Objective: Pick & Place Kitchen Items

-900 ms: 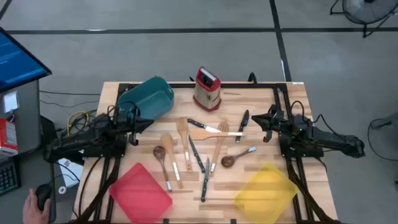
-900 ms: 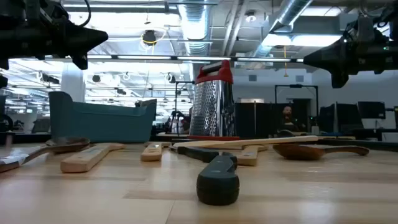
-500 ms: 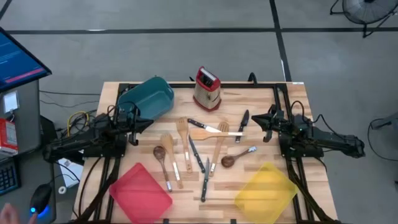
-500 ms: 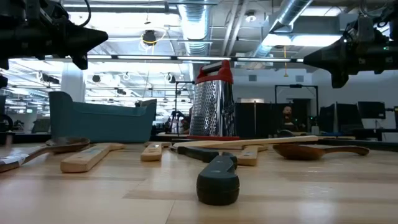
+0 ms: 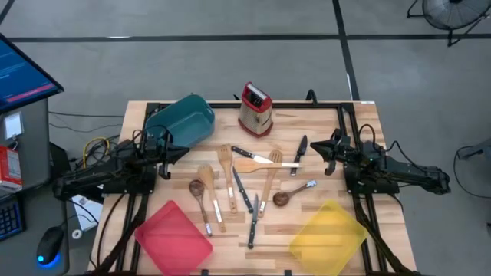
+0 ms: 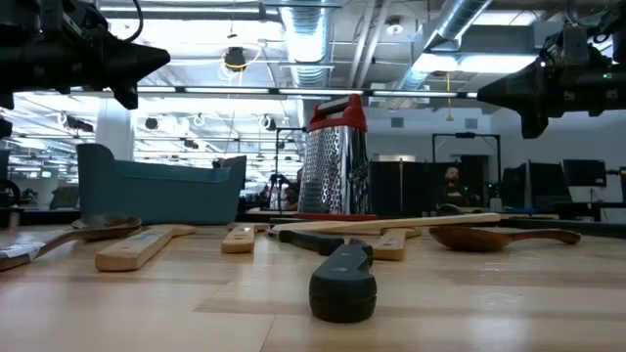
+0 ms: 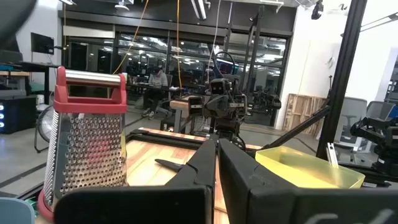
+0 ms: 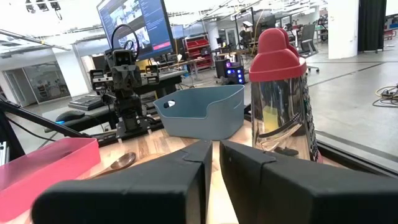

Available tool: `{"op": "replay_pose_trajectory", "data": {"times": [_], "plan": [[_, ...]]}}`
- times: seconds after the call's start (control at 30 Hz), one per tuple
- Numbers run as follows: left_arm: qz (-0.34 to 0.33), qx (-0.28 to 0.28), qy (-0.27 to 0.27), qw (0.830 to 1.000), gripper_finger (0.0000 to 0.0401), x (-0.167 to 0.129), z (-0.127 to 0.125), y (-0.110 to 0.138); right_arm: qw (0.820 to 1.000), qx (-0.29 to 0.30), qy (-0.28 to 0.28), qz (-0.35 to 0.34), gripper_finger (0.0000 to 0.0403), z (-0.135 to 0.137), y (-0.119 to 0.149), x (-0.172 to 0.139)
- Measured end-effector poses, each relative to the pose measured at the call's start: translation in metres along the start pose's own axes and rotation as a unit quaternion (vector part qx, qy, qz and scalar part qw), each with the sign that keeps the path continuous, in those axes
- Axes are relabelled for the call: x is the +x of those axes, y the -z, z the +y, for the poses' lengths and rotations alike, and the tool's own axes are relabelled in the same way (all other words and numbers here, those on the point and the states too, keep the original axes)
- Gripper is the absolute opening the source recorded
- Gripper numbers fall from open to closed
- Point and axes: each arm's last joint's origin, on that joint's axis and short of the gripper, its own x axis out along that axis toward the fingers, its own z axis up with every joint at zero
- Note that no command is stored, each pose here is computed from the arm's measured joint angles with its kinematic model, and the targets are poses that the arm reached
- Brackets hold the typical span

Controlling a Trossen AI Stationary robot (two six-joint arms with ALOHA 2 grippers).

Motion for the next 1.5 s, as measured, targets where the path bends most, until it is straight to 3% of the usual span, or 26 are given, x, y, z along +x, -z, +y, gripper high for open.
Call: {"op": "replay_pose_trajectory", "data": {"times": [0.57,0.7,0.87,1.03,1.2,1.5], "plan": [[0.000,0.000,0.000,1.000,0.0002,0.000,0.000,0.000,1.000,0.002,-0.001,-0.005,0.0044,0.000,-0.001,0.000],[-0.001,-0.003,0.000,1.000,0.0002,0.000,0.000,0.000,0.997,0.065,-0.011,-0.045,0.0044,0.002,-0.009,0.000],[-0.014,-0.050,0.003,0.999,0.0002,0.000,0.000,-0.003,0.989,0.124,-0.021,-0.075,0.0044,0.003,-0.015,-0.001],[-0.046,-0.050,0.010,0.998,0.0002,0.000,-0.002,-0.009,0.988,0.127,-0.024,-0.082,0.0044,0.003,-0.016,-0.001],[-0.119,-0.043,0.027,0.992,0.0002,-0.003,-0.004,-0.023,0.988,0.127,-0.024,-0.082,0.0044,0.003,-0.016,-0.001],[-0.234,-0.099,0.011,0.967,0.0005,-0.009,-0.005,-0.043,0.989,0.123,-0.011,-0.086,0.0044,0.002,-0.017,-0.001]]}}
